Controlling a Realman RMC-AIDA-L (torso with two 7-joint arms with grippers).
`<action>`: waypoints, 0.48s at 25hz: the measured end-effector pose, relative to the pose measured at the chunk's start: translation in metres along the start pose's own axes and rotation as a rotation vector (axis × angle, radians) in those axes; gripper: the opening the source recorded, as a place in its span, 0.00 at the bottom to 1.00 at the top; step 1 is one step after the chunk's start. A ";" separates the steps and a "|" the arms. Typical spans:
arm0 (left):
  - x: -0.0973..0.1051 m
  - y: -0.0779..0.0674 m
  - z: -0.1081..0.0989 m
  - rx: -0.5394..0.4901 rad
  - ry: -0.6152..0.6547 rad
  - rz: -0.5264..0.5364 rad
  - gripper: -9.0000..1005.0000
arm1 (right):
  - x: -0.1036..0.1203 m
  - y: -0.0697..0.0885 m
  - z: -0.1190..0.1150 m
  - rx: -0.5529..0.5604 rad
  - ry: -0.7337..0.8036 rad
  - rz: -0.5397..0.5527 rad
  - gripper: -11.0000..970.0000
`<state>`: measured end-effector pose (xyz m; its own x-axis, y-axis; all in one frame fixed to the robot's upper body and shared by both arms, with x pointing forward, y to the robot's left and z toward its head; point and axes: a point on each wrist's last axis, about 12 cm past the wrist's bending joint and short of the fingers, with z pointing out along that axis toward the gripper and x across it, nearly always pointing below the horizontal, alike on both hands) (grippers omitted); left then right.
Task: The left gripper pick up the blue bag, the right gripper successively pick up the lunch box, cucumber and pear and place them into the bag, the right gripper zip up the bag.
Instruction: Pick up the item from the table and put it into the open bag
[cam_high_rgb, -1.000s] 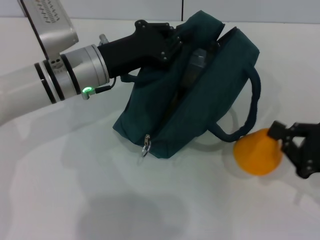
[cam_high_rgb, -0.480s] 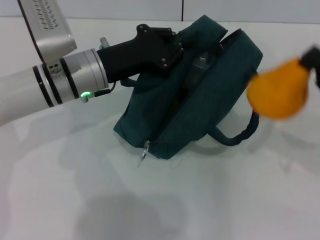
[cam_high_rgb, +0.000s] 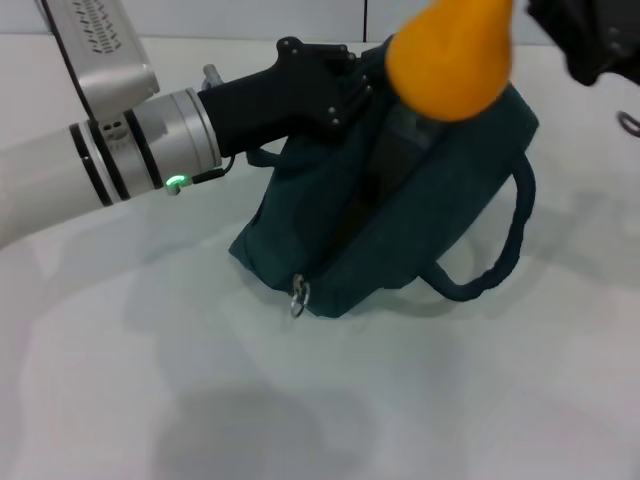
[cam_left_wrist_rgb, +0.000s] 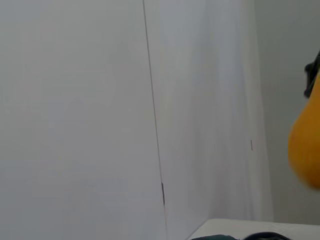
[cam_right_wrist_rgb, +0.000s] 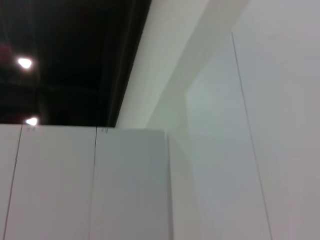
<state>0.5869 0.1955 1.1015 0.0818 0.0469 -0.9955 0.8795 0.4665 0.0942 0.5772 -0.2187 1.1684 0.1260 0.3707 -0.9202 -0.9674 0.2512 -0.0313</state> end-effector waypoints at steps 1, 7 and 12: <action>-0.001 0.000 0.001 0.001 -0.002 0.002 0.09 | 0.001 0.000 0.001 0.001 0.010 0.003 0.09; -0.003 0.002 0.002 -0.001 -0.012 0.004 0.09 | 0.017 0.000 0.004 0.018 0.111 0.023 0.10; -0.004 0.002 0.003 -0.001 -0.015 0.006 0.09 | 0.034 0.001 0.008 0.021 0.228 0.043 0.11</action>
<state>0.5903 0.1934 1.1061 0.0939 0.0359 -0.9949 0.8784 0.4673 0.0998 0.5820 -0.1986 1.1397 0.0294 0.1707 -0.9849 -0.9659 0.2585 0.0159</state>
